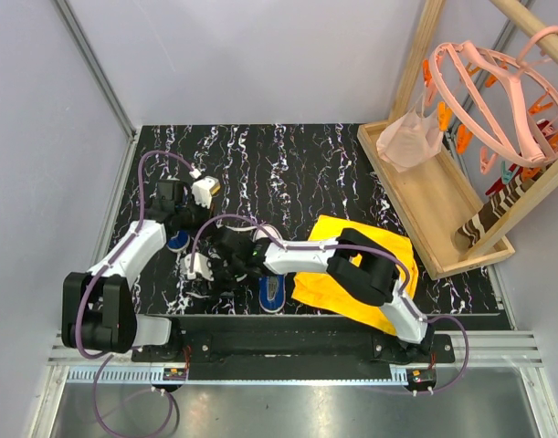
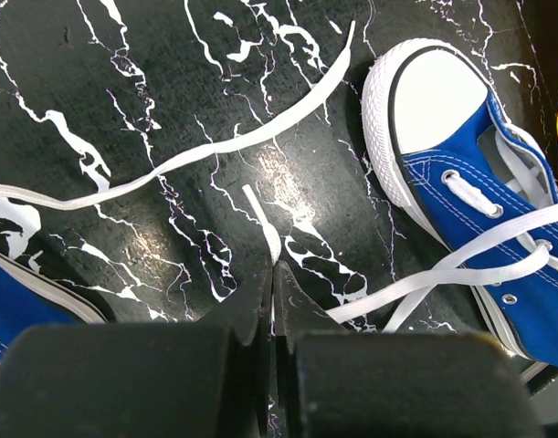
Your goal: Tie the shoes
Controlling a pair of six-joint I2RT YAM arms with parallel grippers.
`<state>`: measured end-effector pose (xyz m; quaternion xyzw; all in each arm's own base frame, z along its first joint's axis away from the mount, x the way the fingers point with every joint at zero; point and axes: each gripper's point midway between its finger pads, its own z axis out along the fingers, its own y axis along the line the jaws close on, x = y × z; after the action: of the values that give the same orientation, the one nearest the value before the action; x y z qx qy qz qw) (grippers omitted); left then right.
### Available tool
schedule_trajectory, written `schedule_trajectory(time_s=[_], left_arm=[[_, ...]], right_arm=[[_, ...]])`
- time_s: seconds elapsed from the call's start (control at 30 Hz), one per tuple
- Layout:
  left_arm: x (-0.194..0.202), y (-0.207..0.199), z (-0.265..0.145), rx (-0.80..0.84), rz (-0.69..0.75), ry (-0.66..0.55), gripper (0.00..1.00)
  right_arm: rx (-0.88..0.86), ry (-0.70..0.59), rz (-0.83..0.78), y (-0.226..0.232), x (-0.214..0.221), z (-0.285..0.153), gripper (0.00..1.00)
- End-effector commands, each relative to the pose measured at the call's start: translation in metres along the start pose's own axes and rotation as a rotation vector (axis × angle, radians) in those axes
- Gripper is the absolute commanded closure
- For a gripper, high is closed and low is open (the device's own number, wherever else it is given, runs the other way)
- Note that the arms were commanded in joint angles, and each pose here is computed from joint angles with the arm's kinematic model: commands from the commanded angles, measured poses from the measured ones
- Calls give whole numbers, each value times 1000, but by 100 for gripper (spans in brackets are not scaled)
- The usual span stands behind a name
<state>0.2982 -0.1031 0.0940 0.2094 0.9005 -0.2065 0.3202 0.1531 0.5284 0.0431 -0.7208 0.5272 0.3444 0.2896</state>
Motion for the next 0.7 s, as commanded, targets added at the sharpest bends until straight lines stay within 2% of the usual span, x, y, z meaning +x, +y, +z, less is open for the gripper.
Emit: schedule_trajectory(time_s=[0.0,0.2,0.27,0.33,0.37,0.43,0.47,0.57,0.6,0.67], left_arm=[[-1,-1,3,36,13,-12,100],[0,-1,4,49,15,-8,100],[1,0,5,48,17,-6,100],[1,1,4,47,16,-8,100],[1,0,3,49,17,-9,100],[-3,-3,0,58,25,-23,100],[-5,-5,-2,64,31,-33,100],[-19,-15,-13,89,54,-87,100],[-24,-17,-17,94,60,-102,100],[-33,-28,-30,117,73,-130,100]], right_arm=[[-7,-51,-96,1,-19,15,42],[-50,-5,-111,16,1,30,48],[-47,17,-123,17,9,33,55],[-37,33,-125,16,14,33,64],[-34,39,-123,17,16,31,79],[-1,44,-133,13,10,22,95],[15,52,-124,11,12,16,100],[83,8,-69,-2,-12,-19,100],[111,-35,-59,-6,-34,-43,100],[146,-56,40,-14,-38,-74,100]])
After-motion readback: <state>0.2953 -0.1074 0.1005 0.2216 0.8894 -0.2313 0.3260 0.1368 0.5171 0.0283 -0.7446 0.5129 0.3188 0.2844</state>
